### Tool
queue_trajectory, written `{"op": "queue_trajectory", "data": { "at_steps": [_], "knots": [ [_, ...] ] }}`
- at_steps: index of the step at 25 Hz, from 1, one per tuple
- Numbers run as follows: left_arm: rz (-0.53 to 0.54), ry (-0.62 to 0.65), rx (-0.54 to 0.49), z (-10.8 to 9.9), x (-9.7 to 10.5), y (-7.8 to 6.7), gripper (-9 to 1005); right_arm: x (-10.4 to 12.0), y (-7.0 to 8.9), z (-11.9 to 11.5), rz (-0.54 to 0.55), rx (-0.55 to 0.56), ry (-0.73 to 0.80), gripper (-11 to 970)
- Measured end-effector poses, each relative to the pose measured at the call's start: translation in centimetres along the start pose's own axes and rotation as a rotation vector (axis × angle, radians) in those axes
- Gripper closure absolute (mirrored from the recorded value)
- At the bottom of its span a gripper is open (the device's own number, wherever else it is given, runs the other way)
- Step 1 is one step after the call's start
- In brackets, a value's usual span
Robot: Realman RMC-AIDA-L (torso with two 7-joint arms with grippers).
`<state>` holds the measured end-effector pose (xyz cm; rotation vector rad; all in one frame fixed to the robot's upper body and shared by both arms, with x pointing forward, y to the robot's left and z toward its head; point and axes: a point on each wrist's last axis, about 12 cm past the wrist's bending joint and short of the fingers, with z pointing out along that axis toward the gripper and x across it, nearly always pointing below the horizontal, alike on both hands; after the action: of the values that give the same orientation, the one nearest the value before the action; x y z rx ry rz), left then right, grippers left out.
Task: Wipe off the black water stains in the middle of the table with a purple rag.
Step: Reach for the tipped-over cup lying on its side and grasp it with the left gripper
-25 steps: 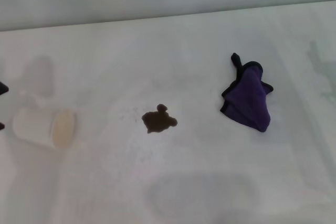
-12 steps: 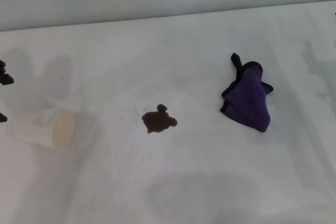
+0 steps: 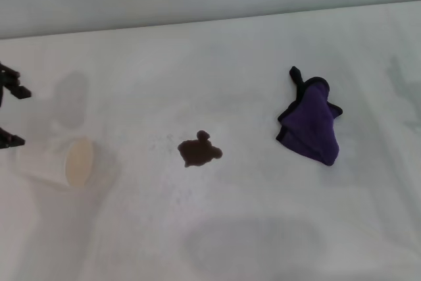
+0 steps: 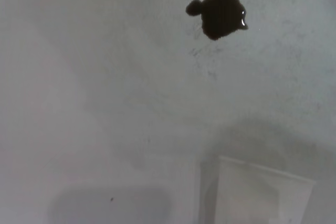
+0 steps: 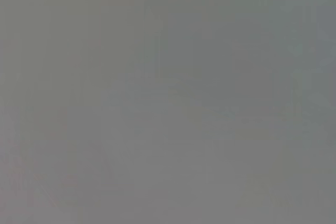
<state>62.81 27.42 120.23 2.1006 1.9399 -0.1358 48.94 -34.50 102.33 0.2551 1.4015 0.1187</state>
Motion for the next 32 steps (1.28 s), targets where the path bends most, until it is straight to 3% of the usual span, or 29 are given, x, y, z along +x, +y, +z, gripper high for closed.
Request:
{"op": "queue_trajectory", "data": {
  "at_steps": [10, 32],
  "knots": [
    [0.073, -0.016, 0.074, 2.5, -1.2, 0.1, 122, -0.2, -1.0, -0.4, 0.023, 0.054, -0.014, 124],
    [0.130, 0.098, 0.150, 6.8, -2.0, -0.1, 122, -0.3, -1.0, -0.3, 0.026, 0.065, -0.021, 124]
  ]
}}
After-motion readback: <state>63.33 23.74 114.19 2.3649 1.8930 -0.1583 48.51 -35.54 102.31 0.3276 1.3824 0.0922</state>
